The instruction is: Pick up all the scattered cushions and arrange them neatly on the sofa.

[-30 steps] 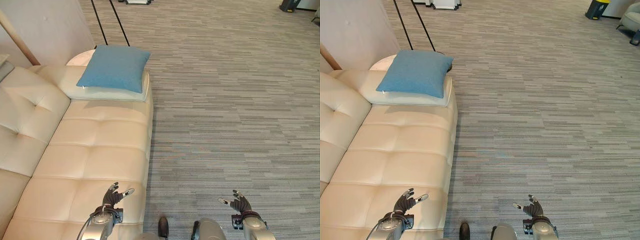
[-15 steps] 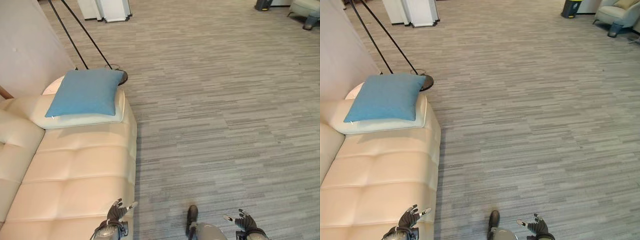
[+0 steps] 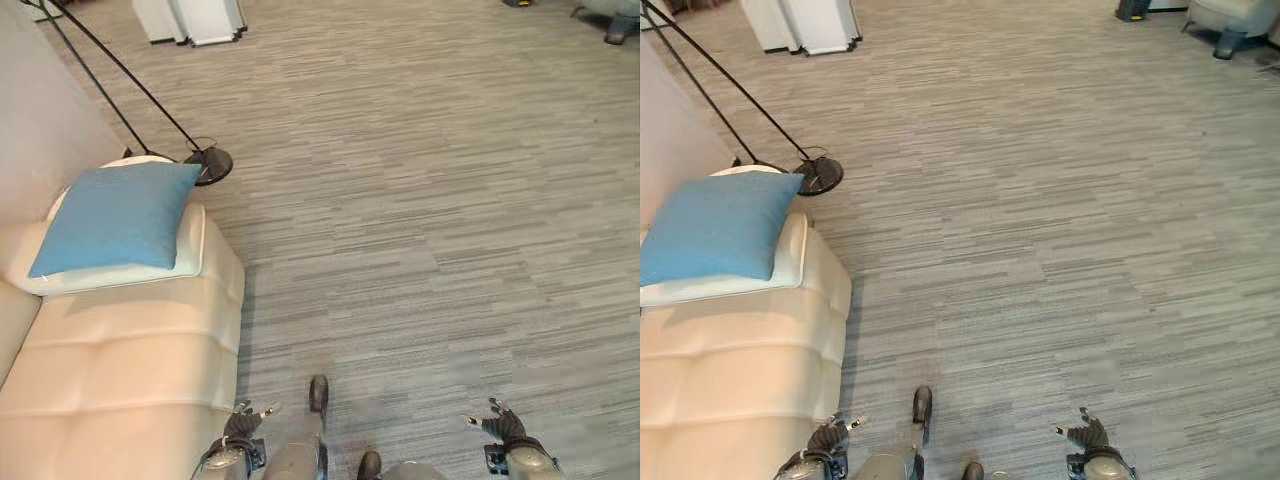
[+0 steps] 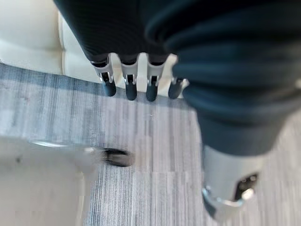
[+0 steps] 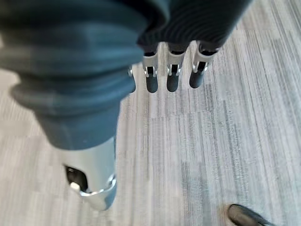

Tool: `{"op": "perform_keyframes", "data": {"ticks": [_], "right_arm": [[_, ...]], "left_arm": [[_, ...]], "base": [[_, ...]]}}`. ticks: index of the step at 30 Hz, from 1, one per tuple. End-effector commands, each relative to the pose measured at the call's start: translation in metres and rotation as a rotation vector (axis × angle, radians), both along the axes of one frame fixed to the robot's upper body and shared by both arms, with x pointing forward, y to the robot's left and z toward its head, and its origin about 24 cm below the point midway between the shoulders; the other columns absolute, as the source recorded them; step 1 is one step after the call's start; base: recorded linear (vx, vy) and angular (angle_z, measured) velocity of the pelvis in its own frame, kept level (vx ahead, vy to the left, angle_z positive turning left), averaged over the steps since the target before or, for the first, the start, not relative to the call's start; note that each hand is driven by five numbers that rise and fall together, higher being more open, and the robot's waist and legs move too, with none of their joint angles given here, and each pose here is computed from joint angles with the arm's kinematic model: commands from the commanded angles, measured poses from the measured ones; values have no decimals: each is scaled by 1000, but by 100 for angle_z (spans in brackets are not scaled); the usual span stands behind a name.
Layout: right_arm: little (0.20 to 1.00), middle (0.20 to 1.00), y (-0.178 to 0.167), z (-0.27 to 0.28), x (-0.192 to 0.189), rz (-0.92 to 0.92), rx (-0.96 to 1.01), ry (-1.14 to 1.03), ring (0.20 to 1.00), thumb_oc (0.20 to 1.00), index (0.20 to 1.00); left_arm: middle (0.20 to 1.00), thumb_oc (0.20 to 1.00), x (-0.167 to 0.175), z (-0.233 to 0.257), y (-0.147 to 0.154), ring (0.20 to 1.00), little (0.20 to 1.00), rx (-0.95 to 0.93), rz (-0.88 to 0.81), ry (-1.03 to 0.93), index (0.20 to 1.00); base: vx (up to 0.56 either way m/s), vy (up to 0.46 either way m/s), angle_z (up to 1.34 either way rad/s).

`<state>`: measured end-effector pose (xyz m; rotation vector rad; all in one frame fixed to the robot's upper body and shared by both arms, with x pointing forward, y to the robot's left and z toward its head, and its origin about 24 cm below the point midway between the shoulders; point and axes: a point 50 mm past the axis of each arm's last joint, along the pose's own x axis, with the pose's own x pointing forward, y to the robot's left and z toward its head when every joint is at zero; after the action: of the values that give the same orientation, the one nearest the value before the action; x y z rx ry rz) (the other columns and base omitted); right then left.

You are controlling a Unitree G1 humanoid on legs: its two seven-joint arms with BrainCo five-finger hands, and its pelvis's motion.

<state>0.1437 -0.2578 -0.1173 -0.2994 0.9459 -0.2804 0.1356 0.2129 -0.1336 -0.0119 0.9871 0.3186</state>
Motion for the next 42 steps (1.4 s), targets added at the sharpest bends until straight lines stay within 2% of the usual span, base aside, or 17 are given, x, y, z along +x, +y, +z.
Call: {"op": "perform_keyframes", "data": {"ticks": [1,10,14,19,22,32,42], "right_arm": [[1000,1000,4,10,13,40,-6,-73,1000,1000,1000],[1000,1000,19,-3,5,35,62,-22,1000,1000,1000],[1000,1000,19,-4,4,24,66,-16,1000,1000,1000],[1000,1000,15,-5,1,-17,73,-10,1000,1000,1000],[1000,1000,13,-10,-10,-23,75,26,1000,1000,1000],[1000,1000,-6,-7,-9,-18,24,53,1000,1000,1000],[1000,1000,-4,-13,-18,-11,9,107,1000,1000,1000]], "left_arm": [[1000,1000,1,7,16,1000,1000,69,7,-30,1000],[1000,1000,2,8,22,1000,1000,79,3,-24,1000],[1000,1000,15,15,19,1000,1000,73,-19,-73,1000],[1000,1000,27,19,16,1000,1000,75,-71,-102,1000],[1000,1000,21,16,12,1000,1000,58,-88,-91,1000],[1000,1000,16,10,5,1000,1000,-6,-39,-75,1000],[1000,1000,8,4,2,1000,1000,-19,-16,-29,1000]], "base": [[573,205,-43],[426,236,-13],[286,55,37],[368,-132,42],[631,-307,108],[310,-228,49],[224,-10,68]]}}
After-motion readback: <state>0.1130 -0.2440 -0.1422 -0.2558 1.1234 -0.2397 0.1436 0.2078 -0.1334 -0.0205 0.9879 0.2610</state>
